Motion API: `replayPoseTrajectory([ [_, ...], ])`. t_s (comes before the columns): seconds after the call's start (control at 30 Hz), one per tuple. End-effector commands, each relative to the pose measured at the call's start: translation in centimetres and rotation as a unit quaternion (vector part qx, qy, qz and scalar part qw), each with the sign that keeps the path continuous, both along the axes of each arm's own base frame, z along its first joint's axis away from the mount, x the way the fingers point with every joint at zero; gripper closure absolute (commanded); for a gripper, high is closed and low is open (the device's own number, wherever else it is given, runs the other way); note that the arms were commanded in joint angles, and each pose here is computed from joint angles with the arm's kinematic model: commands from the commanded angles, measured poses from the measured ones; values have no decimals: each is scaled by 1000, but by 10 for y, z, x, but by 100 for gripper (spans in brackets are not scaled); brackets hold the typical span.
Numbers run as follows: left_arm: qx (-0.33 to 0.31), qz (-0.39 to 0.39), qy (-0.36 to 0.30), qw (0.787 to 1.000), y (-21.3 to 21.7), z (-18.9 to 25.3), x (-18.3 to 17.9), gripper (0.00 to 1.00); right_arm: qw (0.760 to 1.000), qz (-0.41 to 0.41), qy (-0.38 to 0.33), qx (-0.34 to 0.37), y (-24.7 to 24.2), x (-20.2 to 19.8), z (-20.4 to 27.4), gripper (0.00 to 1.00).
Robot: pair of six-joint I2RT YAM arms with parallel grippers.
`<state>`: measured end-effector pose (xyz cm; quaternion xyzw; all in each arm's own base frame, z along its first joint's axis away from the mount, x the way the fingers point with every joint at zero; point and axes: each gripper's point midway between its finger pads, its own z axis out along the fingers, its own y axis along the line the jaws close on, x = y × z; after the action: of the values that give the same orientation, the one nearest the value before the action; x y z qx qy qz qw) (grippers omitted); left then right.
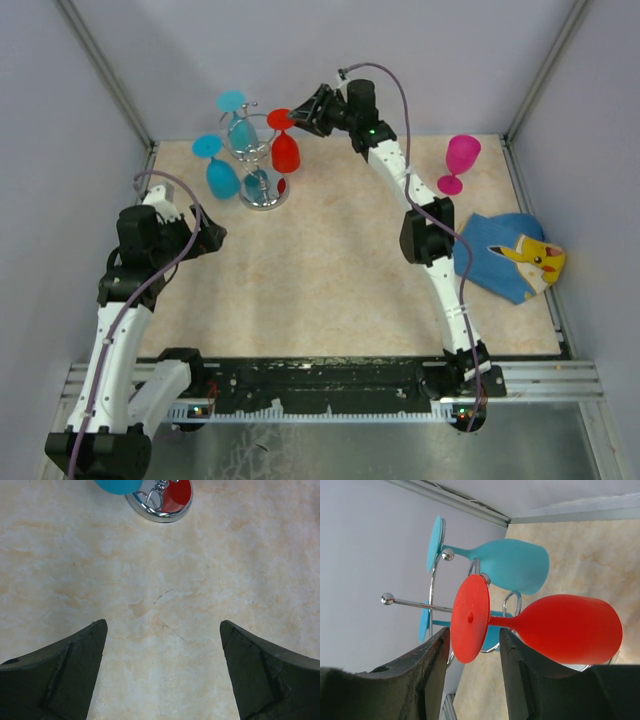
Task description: Take the wine glass off the wine glass rack
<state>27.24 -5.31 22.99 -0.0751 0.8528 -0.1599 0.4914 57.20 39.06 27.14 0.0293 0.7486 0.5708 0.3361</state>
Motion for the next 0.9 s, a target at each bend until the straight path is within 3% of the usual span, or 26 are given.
replayPoseTrajectory([
  [0.0,4,-9,-16,1000,-2,6,0,0,998,5,-53,31,6,-1,36,56],
  [0.37,9,-5,-17,1000,0,5,2,0,998,7,-56,40,9,4,30,73],
  [0.43,11,-4,-16,1000,1,5,2,0,997,8,-57,41,9,4,30,83],
  [0.5,11,-3,-16,1000,1,4,3,0,998,8,-57,39,8,4,30,100],
  [0.87,8,-1,-36,999,0,27,11,0,997,4,-66,32,-7,2,44,100],
])
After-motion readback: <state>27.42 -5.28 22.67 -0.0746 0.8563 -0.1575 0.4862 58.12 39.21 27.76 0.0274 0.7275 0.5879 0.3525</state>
